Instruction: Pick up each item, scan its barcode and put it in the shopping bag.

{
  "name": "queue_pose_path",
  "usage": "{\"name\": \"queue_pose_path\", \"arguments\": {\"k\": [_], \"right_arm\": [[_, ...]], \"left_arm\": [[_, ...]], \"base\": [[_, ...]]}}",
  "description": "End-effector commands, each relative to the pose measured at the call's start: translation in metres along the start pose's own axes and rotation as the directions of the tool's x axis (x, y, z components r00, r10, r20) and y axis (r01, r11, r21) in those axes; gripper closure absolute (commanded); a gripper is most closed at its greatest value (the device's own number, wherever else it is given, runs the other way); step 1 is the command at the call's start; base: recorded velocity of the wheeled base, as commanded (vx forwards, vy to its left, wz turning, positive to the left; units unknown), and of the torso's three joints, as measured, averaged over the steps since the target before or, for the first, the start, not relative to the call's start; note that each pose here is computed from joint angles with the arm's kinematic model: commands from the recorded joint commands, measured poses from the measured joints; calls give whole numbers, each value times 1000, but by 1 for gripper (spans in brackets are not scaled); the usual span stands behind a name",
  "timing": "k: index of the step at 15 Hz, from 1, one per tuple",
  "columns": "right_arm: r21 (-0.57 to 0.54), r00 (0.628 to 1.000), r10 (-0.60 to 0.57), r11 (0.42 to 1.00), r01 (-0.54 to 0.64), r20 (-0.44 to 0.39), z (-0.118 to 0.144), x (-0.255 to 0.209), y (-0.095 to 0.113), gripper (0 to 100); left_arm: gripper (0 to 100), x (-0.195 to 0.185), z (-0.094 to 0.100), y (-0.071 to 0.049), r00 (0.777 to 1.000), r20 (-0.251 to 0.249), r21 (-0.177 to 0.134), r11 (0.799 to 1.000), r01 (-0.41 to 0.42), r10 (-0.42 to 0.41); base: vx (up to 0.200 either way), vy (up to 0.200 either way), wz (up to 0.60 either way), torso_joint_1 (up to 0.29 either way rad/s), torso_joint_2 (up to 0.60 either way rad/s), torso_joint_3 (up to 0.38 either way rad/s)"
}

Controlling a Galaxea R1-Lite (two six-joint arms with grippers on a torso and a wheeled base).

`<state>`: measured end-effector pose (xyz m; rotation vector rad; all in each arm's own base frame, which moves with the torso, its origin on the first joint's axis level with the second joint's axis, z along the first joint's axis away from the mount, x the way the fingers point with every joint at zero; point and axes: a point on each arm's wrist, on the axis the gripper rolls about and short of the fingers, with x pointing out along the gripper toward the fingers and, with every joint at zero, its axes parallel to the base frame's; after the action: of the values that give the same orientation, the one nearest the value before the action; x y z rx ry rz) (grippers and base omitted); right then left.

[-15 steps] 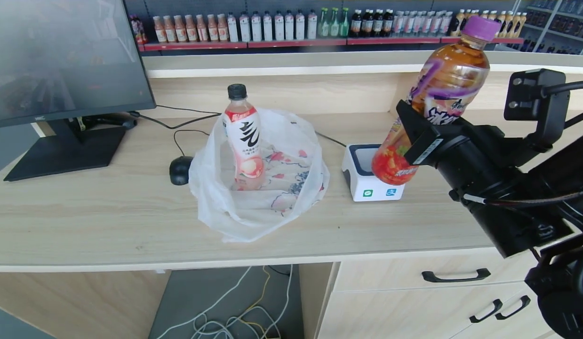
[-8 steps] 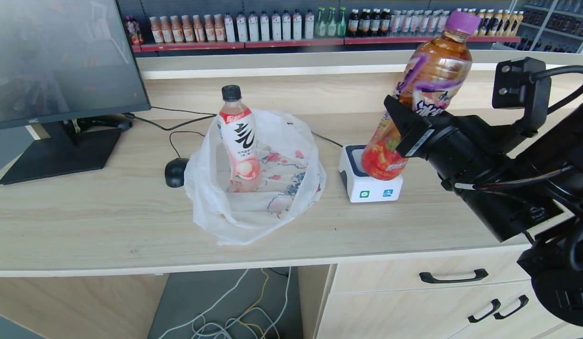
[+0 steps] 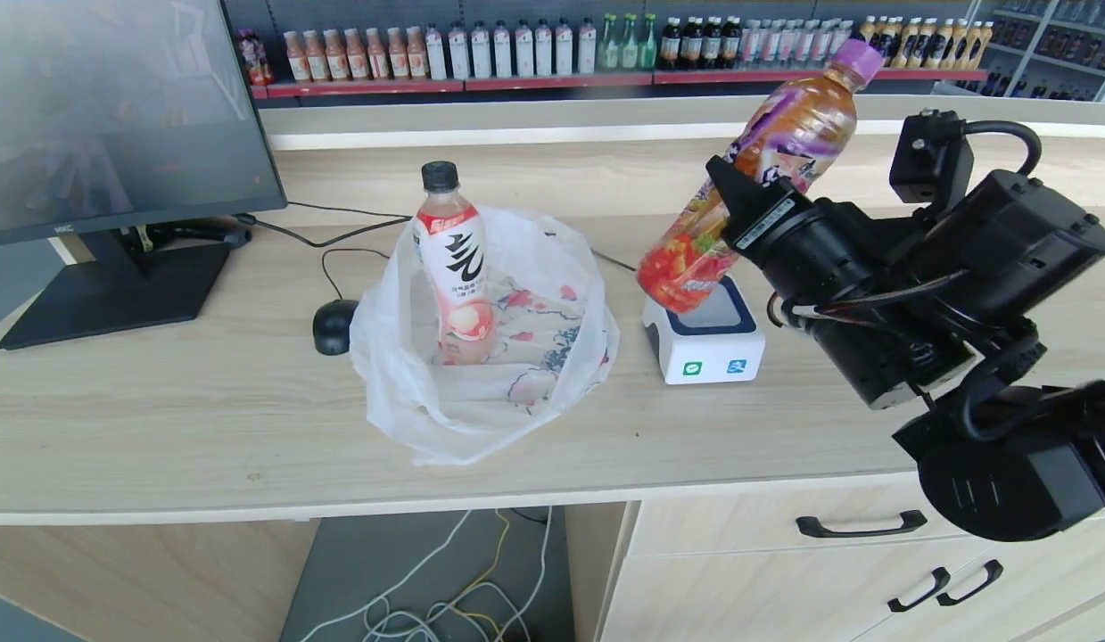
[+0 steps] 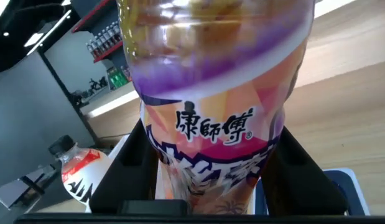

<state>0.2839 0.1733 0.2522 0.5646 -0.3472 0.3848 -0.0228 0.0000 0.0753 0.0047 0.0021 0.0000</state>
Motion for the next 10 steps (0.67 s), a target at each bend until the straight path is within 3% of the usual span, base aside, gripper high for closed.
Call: {"name": "queue_pose_path", "arguments": {"k": [1, 6, 10], "right_arm": [[36, 1000, -25, 999, 25, -17, -3, 2, -1, 100], [241, 995, -94, 966, 97, -25, 18, -1, -7, 100], [429, 985, -159, 887, 171, -63, 27, 10, -17, 100]], "left_arm": [[0, 0, 0, 0, 1000, 1, 0, 1000, 0, 0], [0, 0, 0, 0, 1000, -1, 0, 1000, 0, 0], [0, 0, 0, 0, 1000, 1, 0, 1000, 0, 0]], "base": [[0, 0, 0, 0, 0, 0], [0, 0, 0, 0, 0, 0], [0, 0, 0, 0, 0, 0]]}}
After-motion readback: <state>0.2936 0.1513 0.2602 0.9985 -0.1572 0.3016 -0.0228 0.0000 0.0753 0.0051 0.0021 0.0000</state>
